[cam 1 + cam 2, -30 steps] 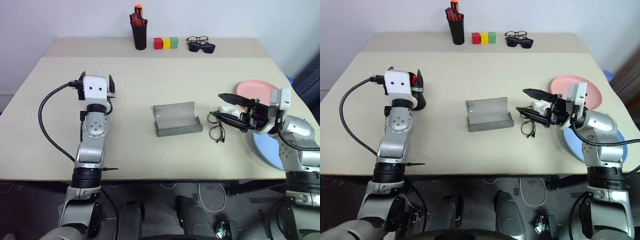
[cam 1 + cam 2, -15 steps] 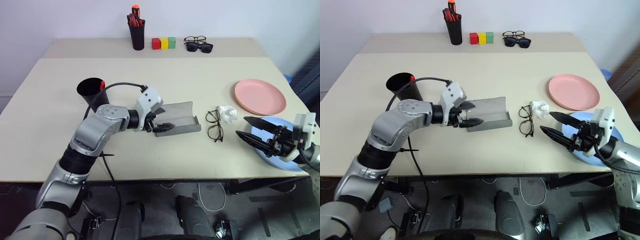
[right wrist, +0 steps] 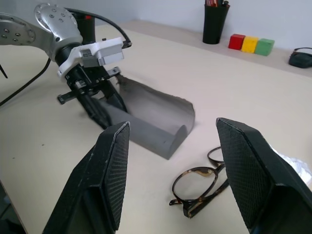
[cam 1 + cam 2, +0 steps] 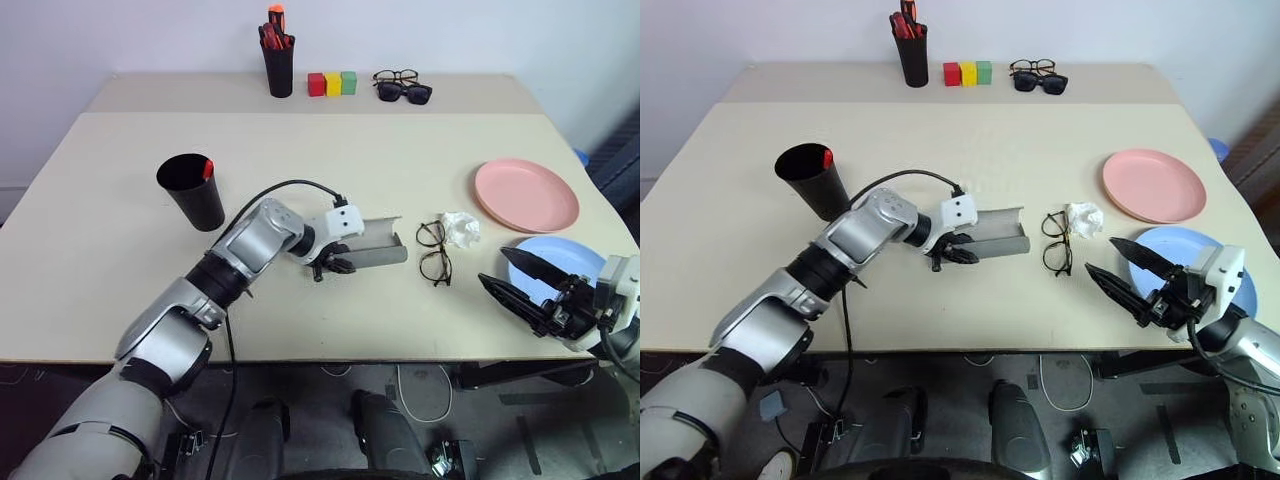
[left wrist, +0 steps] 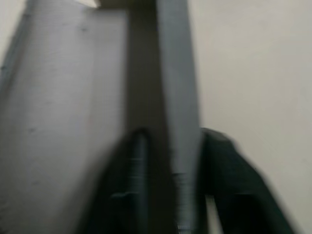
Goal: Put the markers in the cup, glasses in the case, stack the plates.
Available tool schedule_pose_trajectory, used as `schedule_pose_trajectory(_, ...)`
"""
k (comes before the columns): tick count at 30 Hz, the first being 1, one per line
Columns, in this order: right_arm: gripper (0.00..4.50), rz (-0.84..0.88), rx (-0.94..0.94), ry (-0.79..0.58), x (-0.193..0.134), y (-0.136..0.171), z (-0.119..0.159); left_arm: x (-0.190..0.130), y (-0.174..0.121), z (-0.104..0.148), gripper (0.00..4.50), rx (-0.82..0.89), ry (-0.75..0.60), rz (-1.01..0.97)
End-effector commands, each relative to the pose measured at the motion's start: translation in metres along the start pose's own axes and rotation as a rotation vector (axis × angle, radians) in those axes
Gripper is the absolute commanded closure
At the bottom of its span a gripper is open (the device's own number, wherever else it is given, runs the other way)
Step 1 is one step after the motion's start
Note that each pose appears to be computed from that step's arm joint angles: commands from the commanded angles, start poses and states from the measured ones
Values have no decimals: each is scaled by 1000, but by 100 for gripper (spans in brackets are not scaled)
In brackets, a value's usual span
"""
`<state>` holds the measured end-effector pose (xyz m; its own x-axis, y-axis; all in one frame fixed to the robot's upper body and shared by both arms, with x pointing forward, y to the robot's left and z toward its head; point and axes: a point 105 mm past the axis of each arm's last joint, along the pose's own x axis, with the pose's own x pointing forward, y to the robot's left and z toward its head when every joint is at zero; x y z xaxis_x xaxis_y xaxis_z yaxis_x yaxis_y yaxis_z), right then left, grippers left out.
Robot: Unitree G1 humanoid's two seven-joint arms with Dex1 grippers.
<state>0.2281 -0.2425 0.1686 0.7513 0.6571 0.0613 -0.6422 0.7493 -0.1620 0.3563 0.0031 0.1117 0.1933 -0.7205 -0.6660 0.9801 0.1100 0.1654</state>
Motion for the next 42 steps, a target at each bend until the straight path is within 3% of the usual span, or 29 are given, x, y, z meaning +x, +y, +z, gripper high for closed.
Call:
schedule_pose_trajectory(1, 164, -22, -48, -39, -5, 1, 13, 0, 0, 2, 445, 37, 20, -5)
schedule_pose_trajectory(15, 164, -18, -50, -25, 4, -2, 8, -27, -22, -11, 445, 94, 30, -69)
schedule_pose_trajectory(31, 164, -90, 72, 166, 10, -18, -23, -42, -55, -23, 445, -24, 44, -84)
schedule_pose_trajectory(34, 164, -84, 82, 186, 11, -22, -27, -45, -56, -22, 346, -28, 32, -71)
schedule_pose_trajectory(38, 164, -54, 124, 199, 15, -25, -30, -47, -56, -25, 145, -27, 44, -53)
schedule_pose_trajectory(42, 164, -13, 228, 244, 21, -29, -37, -53, -49, -18, 145, -6, 9, -16)
